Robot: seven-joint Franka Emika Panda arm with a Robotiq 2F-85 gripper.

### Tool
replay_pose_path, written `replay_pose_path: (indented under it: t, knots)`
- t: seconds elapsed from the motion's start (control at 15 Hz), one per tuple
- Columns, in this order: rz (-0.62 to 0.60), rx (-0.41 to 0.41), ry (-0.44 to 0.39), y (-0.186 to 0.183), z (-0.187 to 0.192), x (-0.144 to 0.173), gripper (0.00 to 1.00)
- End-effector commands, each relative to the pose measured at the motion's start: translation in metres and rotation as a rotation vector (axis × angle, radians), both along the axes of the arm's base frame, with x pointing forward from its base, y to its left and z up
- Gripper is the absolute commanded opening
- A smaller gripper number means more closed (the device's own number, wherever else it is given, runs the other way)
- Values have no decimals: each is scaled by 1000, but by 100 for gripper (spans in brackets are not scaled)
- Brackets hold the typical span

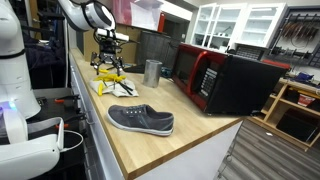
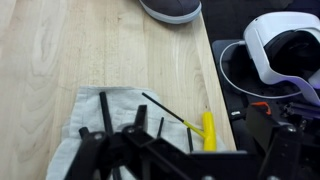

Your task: Put the yellow object on the table with the other yellow objects

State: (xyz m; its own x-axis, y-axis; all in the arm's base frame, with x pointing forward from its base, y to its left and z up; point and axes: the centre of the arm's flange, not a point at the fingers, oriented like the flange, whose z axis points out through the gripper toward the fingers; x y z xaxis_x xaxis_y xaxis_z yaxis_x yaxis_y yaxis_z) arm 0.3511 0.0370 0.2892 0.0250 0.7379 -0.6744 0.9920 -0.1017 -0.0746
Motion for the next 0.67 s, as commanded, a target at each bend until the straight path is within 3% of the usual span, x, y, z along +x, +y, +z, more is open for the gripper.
replay_pose_path:
  t: [0.0,0.33,0.6]
  knots:
    - [19,10,1,4,2,2,100]
    - [132,24,6,23,1,15,100]
    - [200,17,64,17,-10,22,100]
